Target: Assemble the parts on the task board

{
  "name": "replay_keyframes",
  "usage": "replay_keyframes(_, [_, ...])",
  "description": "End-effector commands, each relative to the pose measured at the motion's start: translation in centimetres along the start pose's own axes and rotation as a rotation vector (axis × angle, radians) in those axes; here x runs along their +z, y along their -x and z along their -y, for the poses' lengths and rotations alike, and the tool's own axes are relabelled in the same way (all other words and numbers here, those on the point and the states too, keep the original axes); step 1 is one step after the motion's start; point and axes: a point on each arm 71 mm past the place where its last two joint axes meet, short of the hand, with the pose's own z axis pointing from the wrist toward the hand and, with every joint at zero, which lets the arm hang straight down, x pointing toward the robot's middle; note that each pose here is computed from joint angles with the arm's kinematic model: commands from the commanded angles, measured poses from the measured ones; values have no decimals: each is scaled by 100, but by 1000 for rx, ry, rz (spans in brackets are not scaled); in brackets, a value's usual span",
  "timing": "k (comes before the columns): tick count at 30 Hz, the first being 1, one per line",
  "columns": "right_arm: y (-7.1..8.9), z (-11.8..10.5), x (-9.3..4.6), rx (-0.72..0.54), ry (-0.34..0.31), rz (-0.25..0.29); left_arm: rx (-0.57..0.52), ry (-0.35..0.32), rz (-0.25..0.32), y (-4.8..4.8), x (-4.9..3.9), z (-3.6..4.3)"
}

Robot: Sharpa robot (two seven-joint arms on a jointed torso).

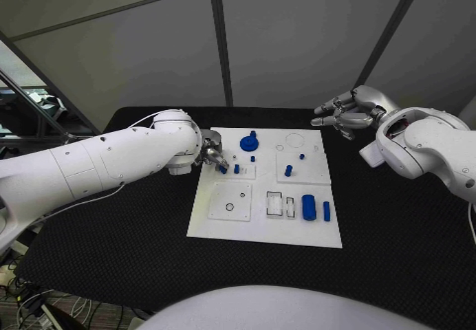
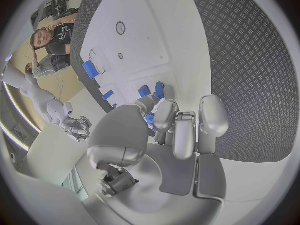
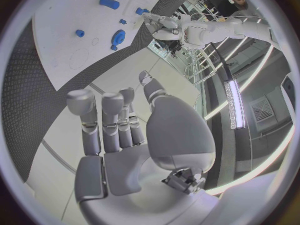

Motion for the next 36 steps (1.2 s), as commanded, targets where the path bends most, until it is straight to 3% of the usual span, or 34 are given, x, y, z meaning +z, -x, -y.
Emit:
replay_keyframes(1, [6,-19,0,2,13,-1,-29,-11,9,-42,3,-4])
replay_keyframes(15, [23,-3,-2,1,11,4,-125,-73,111,-82,-123,3])
replay_keyframes(23, [32,4,-5,0,12,7,-112,-90,191,-87,-196,-23])
replay_keyframes(36, [40,11,-6,0,12,9,-104,-85,288,-143,-200,-63])
